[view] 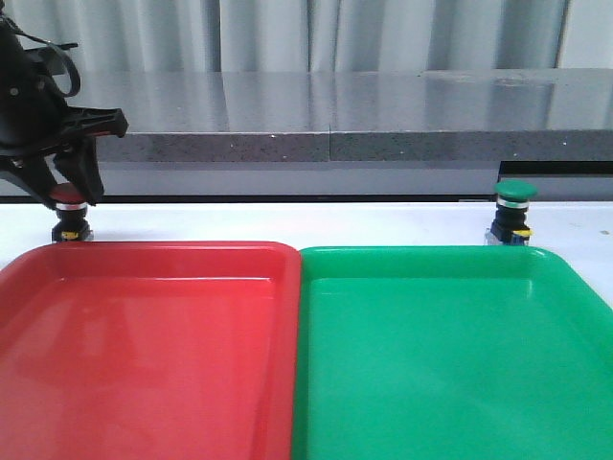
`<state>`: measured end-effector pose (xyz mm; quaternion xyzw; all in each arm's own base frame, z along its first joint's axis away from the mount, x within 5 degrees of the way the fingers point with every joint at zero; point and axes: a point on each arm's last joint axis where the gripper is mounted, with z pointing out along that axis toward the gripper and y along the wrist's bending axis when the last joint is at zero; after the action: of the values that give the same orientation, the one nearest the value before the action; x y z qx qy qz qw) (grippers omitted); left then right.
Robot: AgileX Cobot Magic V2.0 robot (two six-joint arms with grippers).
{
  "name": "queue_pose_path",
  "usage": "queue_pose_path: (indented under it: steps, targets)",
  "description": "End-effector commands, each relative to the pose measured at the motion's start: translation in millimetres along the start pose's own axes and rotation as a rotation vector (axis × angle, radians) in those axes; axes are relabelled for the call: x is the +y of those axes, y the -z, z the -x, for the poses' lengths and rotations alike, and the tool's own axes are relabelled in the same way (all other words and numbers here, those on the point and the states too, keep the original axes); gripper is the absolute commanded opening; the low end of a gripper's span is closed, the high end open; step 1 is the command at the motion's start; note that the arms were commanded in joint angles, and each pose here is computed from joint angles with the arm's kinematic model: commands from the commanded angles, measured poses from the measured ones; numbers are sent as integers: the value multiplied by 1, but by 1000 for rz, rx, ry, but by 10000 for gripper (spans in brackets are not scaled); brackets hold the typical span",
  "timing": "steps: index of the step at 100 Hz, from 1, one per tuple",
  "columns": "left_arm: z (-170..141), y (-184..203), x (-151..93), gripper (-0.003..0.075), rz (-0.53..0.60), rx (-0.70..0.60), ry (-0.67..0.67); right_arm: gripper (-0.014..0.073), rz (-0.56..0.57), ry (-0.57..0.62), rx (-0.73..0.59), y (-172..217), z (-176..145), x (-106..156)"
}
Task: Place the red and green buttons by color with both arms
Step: 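Close the left gripper on the red button and lift it, then carry the red button with the left gripper into the red tray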
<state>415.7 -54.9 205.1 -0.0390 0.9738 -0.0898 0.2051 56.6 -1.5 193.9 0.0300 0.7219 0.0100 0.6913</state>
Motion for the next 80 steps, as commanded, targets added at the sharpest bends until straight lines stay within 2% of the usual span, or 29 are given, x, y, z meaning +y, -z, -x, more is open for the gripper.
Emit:
queue_pose_path:
  steps: [1,20,44,60,80]
  targets:
    - [14,27,-9,94,-31,-112,5,-64,7,9,-117,3,15,1]
    - [15,38,-14,62,-42,-135,-14,-64,7,9,-117,3,15,1]
    - [19,83,-21,62,-84,-242,-8,-64,7,9,-117,3,15,1]
    - [13,109,-40,62,-130,-287,-39,-64,7,9,-117,3,15,1]
    - [-14,115,-72,62,-192,-302,-76,-64,7,9,-117,3,15,1]
